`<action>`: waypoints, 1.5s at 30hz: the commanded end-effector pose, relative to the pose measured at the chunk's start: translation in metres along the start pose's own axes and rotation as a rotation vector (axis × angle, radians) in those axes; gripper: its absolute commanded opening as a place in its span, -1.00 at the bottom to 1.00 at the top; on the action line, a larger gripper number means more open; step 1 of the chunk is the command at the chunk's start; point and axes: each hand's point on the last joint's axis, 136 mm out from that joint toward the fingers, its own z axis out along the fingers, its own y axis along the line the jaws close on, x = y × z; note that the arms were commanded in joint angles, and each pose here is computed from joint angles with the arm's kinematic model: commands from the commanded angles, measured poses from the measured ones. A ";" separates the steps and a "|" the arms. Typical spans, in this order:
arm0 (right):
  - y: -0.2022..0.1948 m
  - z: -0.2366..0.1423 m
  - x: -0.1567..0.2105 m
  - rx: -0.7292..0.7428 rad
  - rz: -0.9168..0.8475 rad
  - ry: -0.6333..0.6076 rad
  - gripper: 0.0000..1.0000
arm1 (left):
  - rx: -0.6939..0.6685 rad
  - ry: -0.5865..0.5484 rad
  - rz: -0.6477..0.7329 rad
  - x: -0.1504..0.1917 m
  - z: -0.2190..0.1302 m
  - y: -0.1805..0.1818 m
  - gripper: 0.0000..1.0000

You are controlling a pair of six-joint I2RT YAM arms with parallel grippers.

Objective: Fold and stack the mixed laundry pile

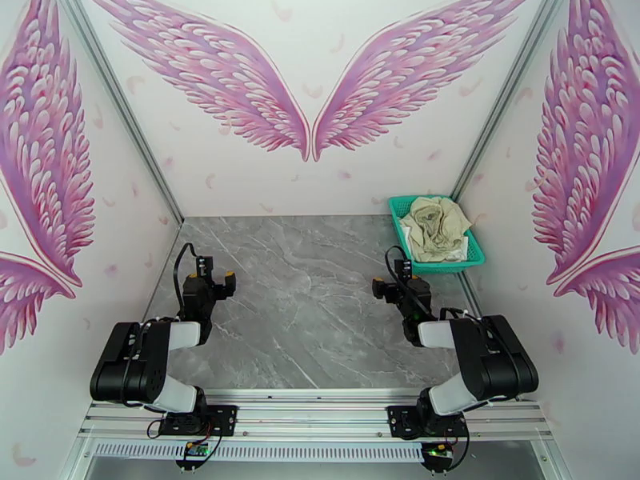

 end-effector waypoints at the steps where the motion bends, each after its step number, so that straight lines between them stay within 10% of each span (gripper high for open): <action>1: 0.000 0.001 -0.017 0.007 -0.013 -0.052 0.97 | -0.008 -0.015 0.000 -0.004 0.001 0.001 0.98; 45: -0.010 -0.029 -0.051 0.071 0.037 -0.032 0.98 | -0.160 0.006 -0.070 -0.030 -0.029 0.019 0.98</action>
